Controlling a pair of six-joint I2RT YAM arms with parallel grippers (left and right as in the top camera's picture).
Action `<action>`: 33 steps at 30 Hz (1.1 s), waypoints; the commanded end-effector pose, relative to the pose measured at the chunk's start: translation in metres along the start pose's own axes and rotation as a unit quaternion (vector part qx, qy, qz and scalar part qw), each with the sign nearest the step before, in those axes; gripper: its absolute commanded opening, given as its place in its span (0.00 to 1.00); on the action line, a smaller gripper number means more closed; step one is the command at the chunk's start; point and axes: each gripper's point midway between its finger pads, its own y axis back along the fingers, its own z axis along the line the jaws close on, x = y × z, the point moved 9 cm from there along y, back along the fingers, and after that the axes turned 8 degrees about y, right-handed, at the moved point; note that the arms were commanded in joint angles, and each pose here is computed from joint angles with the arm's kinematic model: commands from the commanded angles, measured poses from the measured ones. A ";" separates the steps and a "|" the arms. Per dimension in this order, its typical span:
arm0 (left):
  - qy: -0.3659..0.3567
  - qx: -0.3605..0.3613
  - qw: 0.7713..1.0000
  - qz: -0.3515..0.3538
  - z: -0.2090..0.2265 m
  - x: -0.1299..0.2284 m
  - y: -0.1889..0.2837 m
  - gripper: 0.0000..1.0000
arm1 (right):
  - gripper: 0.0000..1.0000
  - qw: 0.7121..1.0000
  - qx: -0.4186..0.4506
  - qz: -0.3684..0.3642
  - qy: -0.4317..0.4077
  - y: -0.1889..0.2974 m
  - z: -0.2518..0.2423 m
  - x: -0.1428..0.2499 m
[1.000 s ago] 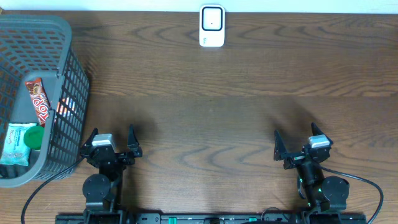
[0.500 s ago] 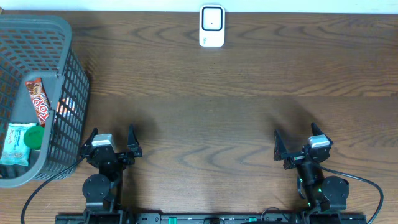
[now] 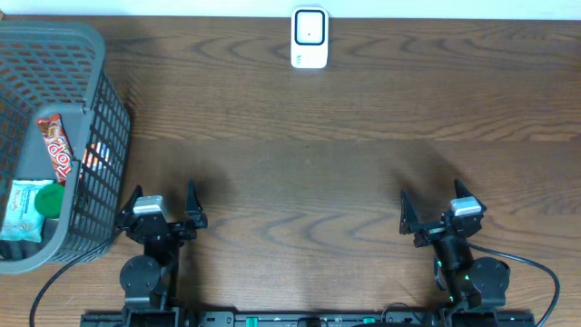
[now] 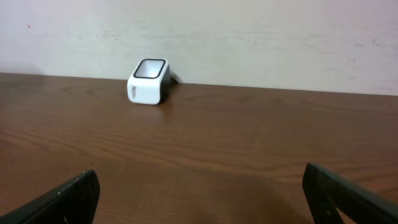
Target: Scan the item barcode
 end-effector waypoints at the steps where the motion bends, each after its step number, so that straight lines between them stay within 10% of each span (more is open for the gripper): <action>1: 0.005 0.042 0.999 0.006 -0.006 0.002 0.000 0.98 | 0.99 1.000 0.001 0.000 -0.007 0.000 0.000 0.000; 33: 0.099 0.216 0.910 0.341 -0.095 -0.169 -0.083 0.98 | 0.99 1.000 0.001 0.000 -0.007 0.000 0.000 0.000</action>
